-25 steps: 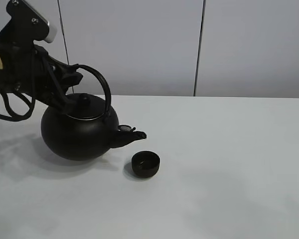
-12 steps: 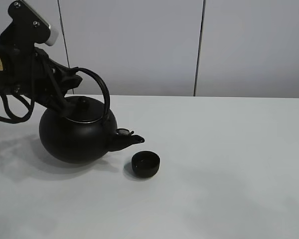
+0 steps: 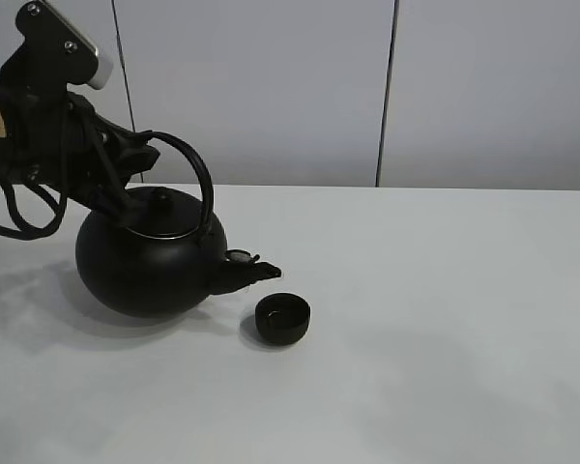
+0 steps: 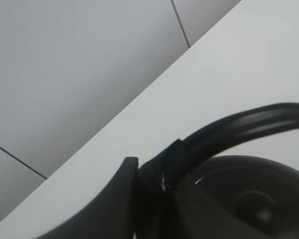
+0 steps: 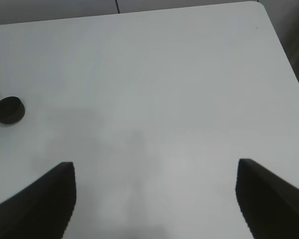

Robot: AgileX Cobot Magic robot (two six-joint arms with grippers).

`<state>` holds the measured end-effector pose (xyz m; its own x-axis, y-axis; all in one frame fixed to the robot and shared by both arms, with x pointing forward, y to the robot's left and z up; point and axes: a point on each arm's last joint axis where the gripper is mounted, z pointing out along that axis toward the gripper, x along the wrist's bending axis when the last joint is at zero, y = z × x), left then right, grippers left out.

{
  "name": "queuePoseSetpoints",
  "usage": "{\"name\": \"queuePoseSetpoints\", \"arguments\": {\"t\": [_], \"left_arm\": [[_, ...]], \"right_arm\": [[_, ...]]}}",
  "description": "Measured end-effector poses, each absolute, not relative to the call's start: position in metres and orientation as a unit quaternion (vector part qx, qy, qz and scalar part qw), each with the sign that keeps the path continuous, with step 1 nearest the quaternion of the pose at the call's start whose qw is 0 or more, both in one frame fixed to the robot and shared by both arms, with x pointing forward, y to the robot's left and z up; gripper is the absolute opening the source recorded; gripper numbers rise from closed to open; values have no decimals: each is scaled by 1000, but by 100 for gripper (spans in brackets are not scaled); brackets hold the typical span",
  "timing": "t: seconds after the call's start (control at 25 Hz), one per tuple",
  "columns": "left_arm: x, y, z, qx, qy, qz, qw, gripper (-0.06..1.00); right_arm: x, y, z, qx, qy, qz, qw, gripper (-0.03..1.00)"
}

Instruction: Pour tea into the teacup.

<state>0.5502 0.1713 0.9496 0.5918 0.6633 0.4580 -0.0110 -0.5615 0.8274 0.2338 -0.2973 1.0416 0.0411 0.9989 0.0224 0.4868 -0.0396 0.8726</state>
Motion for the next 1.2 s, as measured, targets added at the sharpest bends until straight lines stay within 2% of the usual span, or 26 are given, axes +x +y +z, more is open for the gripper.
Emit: {"name": "queuePoseSetpoints", "arguments": {"t": [0.56, 0.84, 1.2], "left_arm": [[551, 172, 950, 756, 299, 352, 464, 11], [546, 186, 946, 713, 343, 357, 496, 11], [532, 220, 928, 694, 400, 365, 474, 11]], "right_arm": [[234, -297, 1042, 626, 593, 357, 358, 60], [234, -297, 1042, 626, 593, 357, 358, 60], [234, -297, 1042, 626, 593, 357, 358, 60]]}}
